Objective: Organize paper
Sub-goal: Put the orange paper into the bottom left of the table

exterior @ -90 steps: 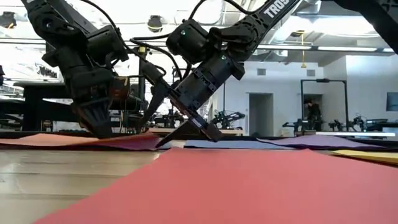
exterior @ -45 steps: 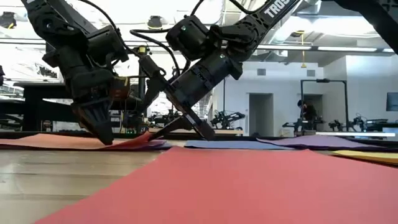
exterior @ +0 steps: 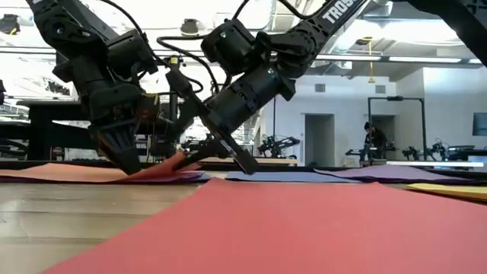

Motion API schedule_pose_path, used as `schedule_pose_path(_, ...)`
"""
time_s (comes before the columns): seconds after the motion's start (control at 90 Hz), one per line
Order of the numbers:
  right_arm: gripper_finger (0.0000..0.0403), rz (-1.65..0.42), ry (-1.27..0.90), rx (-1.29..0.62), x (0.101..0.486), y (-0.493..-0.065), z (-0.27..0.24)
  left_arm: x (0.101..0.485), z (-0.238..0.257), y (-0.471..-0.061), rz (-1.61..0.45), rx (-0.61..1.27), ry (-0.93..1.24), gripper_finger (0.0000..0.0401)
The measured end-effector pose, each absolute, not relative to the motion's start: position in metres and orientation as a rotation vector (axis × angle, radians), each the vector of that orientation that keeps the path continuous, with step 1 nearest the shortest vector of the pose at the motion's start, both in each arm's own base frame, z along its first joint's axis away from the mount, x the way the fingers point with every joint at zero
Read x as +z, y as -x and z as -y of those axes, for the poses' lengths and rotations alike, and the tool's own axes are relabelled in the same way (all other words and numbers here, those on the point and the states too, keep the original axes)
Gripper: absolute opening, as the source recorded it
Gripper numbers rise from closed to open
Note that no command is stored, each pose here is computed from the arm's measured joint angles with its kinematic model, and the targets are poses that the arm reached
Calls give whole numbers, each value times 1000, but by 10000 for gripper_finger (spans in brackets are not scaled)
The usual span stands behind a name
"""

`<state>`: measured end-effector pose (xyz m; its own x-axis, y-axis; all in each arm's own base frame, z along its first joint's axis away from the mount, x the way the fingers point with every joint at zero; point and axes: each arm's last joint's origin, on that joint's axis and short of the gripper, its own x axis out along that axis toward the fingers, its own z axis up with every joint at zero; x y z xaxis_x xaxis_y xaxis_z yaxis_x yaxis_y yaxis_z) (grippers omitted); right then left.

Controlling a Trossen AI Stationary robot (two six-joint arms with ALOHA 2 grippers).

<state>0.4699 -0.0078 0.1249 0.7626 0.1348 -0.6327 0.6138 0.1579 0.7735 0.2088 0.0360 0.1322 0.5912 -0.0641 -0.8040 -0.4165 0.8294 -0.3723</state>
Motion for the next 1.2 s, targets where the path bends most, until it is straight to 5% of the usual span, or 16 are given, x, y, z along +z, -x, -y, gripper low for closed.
schedule_pose_path(0.167,11,-673,-1280,-344,125,-470,12,148,-36,-216,-941,158,563,118)
schedule_pose_path(0.533,0,-796,-910,-211,194,-437,34,257,-39,-210,-1085,180,291,118)
schedule_pose_path(0.711,0,-803,-742,-172,259,-395,50,286,-36,-191,-1008,256,372,118)
schedule_pose_path(0.889,0,-734,-684,-179,319,-346,64,262,-31,-180,-1055,303,486,118)
schedule_pose_path(1.2,0,-565,-658,-216,380,-283,79,184,-25,-197,-1143,110,216,118)
